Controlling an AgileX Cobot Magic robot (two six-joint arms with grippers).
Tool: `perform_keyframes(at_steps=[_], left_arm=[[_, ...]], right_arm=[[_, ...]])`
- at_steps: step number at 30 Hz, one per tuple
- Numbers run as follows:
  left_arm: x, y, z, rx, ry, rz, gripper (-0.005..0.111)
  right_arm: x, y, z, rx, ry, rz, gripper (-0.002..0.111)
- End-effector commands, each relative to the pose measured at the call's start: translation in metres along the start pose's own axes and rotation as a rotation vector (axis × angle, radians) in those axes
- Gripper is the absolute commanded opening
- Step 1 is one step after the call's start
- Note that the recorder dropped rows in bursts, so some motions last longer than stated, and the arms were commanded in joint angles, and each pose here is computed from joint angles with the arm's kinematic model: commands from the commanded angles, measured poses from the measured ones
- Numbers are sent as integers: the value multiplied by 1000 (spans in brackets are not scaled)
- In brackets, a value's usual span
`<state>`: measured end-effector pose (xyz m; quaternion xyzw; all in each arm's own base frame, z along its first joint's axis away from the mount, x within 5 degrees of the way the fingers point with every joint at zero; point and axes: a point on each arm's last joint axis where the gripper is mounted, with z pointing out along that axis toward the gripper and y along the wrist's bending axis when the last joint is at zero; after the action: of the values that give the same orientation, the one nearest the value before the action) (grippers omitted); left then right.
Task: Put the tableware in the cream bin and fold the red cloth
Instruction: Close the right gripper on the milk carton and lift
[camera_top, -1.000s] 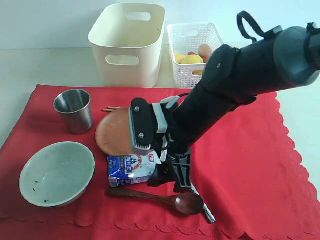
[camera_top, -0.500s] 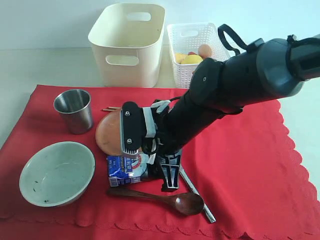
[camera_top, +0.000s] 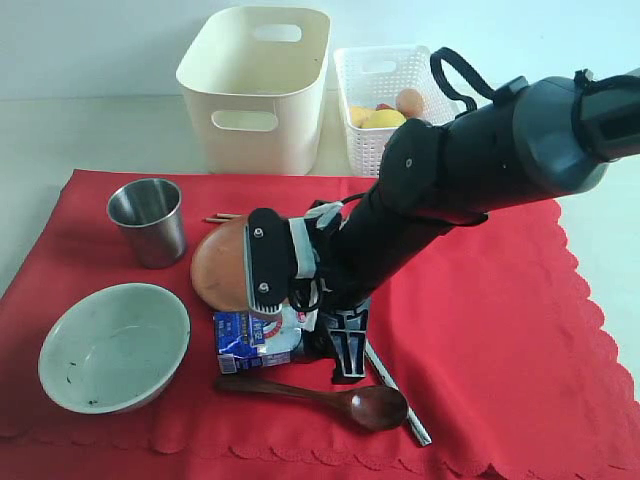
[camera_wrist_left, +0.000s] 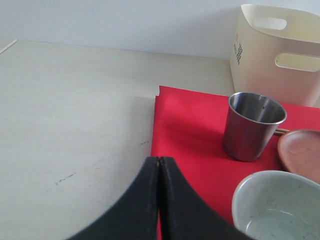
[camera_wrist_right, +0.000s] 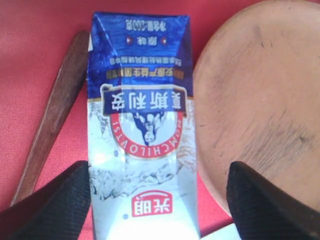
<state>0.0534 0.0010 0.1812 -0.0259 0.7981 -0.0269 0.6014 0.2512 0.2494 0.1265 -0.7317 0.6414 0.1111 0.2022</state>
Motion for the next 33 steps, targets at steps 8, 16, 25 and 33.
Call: perform_keyframes(at_steps=[8,16,25,33], left_arm=[[0,0,0,1,-11,-6,0],[0,0,0,1,-11,-6,0],[0,0,0,1,-11,-6,0],[0,0,0,1,-11,-6,0]], right_arm=[[-1,0,2,-13,5,16,72],[3,2,10,-43,18,22,71],[3,2,10,-42,18,47,45],[1,2,7,-35,13,44,10]])
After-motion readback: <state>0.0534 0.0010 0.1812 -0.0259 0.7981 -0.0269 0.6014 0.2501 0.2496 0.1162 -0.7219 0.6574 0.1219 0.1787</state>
